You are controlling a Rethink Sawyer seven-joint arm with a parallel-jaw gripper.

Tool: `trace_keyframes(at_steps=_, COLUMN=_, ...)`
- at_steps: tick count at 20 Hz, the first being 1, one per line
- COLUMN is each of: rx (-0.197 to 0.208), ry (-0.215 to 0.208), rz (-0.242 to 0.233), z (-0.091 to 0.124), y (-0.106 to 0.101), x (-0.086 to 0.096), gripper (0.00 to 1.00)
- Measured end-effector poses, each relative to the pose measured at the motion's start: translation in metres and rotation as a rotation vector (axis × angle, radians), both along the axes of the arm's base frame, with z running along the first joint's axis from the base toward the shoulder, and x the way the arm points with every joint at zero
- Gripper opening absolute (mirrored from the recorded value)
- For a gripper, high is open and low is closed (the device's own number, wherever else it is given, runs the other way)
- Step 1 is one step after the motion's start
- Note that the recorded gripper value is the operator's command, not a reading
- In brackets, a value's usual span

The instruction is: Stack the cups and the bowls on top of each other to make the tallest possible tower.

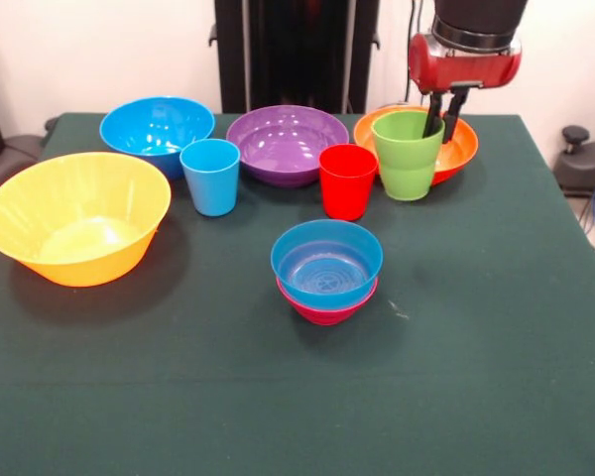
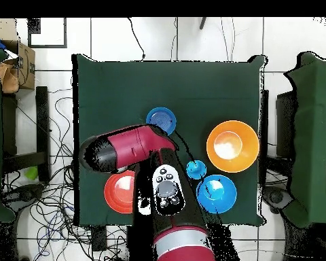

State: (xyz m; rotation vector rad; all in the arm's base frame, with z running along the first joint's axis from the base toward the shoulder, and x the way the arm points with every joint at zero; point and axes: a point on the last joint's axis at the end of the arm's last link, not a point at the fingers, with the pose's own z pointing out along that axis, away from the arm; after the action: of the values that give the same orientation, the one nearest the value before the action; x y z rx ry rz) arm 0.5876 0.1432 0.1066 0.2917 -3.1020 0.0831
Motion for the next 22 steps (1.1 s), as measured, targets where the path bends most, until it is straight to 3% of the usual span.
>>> trace_keyframes(at_steps=12, rx=0.034, ry=-0.014, rz=-0.065, z=0.006, y=-0.039, x=0.021, gripper=0.0)
trace_keyframes(at_steps=18, rx=0.02, ry=-0.048, rz=-0.062, z=0.006, y=-0.063, x=0.035, gripper=0.0)
trace_keyframes(at_steps=22, rx=0.016, ry=-0.059, rz=-0.048, z=0.004, y=-0.067, x=0.04, gripper=0.0)
